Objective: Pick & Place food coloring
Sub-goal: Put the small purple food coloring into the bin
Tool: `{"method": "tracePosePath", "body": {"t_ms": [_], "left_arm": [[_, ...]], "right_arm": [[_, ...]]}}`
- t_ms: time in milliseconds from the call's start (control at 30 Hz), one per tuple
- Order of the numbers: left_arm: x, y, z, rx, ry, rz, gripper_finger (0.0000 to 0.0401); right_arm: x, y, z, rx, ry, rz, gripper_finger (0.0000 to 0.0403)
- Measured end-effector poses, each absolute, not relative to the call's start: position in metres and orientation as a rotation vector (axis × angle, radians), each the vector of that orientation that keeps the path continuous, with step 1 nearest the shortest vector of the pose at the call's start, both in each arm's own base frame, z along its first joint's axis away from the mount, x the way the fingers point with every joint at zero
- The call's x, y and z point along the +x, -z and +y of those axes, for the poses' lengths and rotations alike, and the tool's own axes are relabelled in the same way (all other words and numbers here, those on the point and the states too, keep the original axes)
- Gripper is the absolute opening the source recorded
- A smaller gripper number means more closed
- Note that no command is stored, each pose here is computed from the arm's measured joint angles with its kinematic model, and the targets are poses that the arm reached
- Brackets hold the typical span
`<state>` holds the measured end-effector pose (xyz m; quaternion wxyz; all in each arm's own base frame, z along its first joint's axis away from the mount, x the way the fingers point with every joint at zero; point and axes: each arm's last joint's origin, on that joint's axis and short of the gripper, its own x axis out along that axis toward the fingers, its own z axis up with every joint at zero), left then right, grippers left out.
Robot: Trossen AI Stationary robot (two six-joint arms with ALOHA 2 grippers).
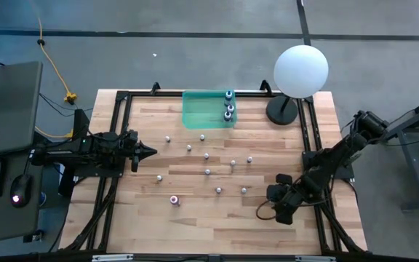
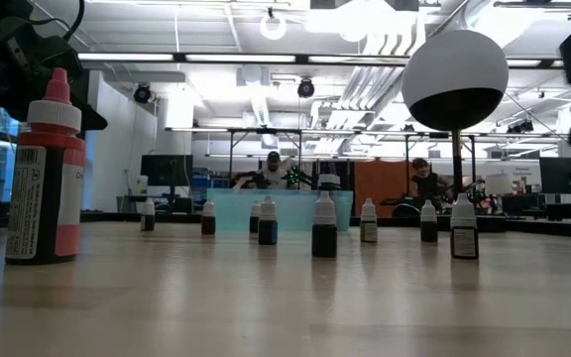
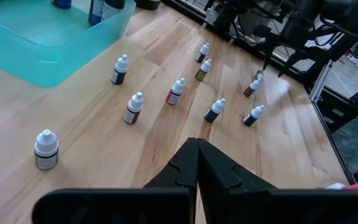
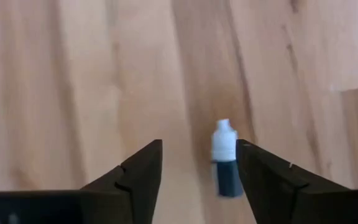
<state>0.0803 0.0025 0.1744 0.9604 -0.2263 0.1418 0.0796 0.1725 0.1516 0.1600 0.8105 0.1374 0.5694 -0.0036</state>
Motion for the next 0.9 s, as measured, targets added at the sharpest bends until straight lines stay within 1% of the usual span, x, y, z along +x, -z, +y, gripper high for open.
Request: {"method": "tracePosePath", "body": {"t_ms": [200,400,600,900], "left_arm": [[0.08,-0.174,0.003,-0.459,-0.162,0.288,0.0],[0.08,-0.174,0.003,-0.459,-0.162,0.288,0.0],[0.08,-0.174,0.003,-0.459,-0.162,0.288,0.0],[0.08,-0.174,0.003,-0.459,-0.161,0.288,0.0]], "right_arm": [[0.191,-0.135,0.139,0.284,0.02,1.366,0.0219],[0.195,-0.129,0.136,0.283,0.026,1.394,0.0212],[0.193,-0.128,0.138,0.277,0.01,1.404,0.0181],[0.192,-0.128,0.138,0.29,0.028,1.407,0.0107]]}}
